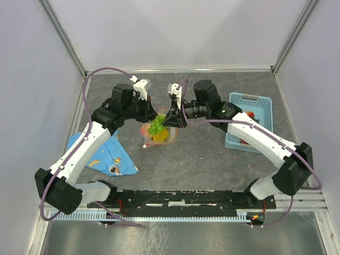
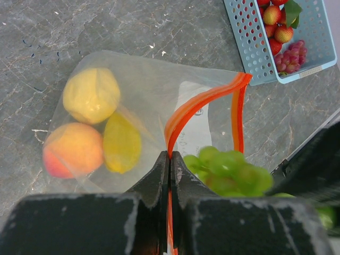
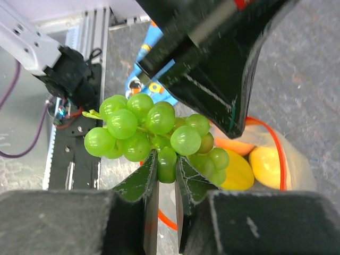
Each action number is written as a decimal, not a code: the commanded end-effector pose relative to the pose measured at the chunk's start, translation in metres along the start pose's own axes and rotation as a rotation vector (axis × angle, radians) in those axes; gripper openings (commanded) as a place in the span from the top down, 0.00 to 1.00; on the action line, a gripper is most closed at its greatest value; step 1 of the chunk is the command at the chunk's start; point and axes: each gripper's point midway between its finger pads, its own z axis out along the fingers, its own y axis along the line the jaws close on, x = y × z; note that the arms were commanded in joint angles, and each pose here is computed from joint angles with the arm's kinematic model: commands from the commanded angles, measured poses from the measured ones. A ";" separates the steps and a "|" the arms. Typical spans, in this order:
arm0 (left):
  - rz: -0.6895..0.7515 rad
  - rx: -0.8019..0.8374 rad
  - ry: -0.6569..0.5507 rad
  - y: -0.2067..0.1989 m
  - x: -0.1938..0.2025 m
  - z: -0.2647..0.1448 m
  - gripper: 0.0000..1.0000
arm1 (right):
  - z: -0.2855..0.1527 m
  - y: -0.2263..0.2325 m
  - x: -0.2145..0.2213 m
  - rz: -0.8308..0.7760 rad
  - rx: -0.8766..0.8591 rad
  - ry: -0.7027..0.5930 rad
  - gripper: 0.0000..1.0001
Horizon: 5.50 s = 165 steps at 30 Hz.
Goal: Place the food in the zip-top bag and seal the zipper
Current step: Place the fake fruit in the zipper food storage bag, then pick up the fake fruit from the bin.
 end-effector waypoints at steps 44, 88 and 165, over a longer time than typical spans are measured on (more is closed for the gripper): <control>0.029 0.048 -0.073 -0.012 -0.018 -0.006 0.97 | 0.030 -0.116 0.035 0.227 0.557 0.069 0.45; 0.029 0.045 -0.078 -0.011 -0.018 -0.006 0.97 | -0.305 -0.090 0.224 0.957 1.554 0.382 0.15; 0.023 0.052 -0.070 -0.011 -0.016 -0.004 0.97 | -0.276 -0.141 0.354 1.377 1.458 0.301 0.32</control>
